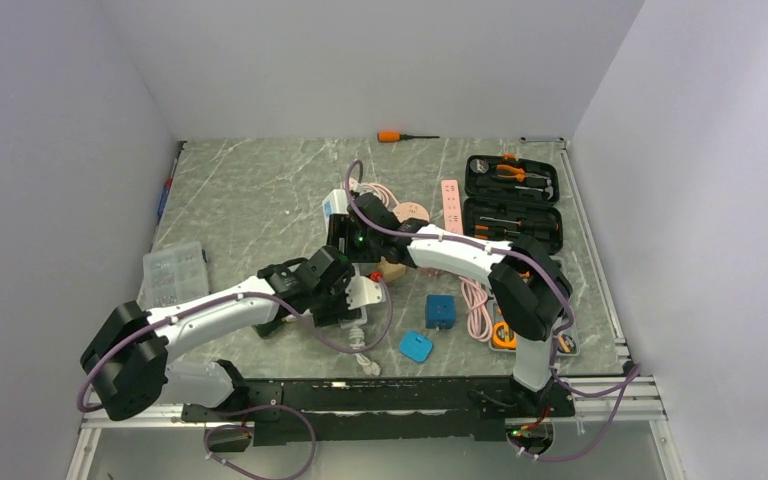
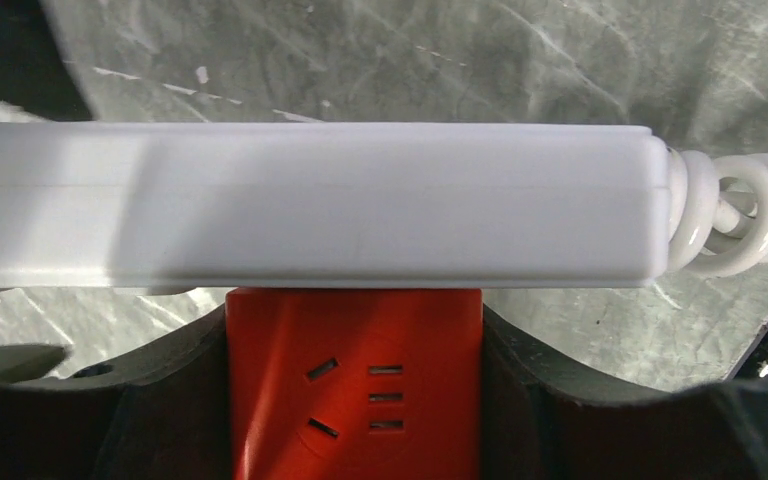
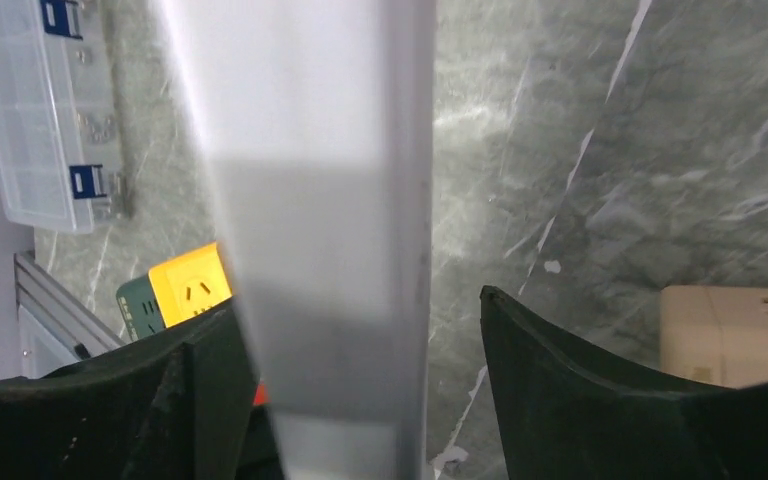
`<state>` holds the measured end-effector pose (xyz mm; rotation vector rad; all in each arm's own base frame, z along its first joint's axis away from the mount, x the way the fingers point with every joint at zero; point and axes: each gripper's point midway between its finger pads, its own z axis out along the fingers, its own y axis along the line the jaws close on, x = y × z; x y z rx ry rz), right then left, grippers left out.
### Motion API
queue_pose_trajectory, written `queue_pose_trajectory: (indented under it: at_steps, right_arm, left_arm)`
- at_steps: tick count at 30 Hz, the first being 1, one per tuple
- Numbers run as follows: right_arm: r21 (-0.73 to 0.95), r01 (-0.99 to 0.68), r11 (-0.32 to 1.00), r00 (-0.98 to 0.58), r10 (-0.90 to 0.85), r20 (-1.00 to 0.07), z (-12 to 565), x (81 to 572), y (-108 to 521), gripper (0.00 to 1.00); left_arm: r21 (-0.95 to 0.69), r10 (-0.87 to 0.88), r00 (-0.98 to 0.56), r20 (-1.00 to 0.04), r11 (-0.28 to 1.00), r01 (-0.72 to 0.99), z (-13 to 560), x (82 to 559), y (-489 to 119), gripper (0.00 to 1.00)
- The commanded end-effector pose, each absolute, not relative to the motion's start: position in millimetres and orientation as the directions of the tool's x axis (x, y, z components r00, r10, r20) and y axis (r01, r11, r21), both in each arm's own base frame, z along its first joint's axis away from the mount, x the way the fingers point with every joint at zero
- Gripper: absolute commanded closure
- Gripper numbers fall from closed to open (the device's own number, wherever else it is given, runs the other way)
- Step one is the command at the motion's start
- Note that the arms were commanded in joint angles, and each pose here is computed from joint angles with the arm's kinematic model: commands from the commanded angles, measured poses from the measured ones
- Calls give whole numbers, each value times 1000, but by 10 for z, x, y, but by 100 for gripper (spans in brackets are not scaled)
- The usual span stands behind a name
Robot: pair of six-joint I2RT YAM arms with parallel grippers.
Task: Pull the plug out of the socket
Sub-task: Remove the plug from the socket.
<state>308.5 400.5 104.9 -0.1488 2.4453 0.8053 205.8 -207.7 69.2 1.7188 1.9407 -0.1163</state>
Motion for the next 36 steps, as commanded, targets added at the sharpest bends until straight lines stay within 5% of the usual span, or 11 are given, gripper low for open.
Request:
queue_pose_trajectory:
  at_steps: [1, 7, 15, 36]
  right_arm:
    - [609, -285, 740, -851, 97, -516, 1228, 2969, 4132, 24]
    - [608, -294, 737, -853, 85, -515, 1245, 2982, 4161, 50]
    - [550, -286, 785, -840, 71, -538, 1171, 3095, 4065, 100]
    - [189, -362, 913, -807, -206, -554, 490, 3444, 3458, 100]
  left_arm:
    - [380, 855, 5, -519, 226, 897, 1038, 2253, -2166, 100]
    - [407, 855, 27, -518, 218, 887, 1110, 2288, -2164, 100]
    - [442, 850, 67, -522, 203, 874, 1337, 2355, -2176, 100]
    - [401, 827, 213, -520, 16, 916, 1905, 2150, -2006, 100]
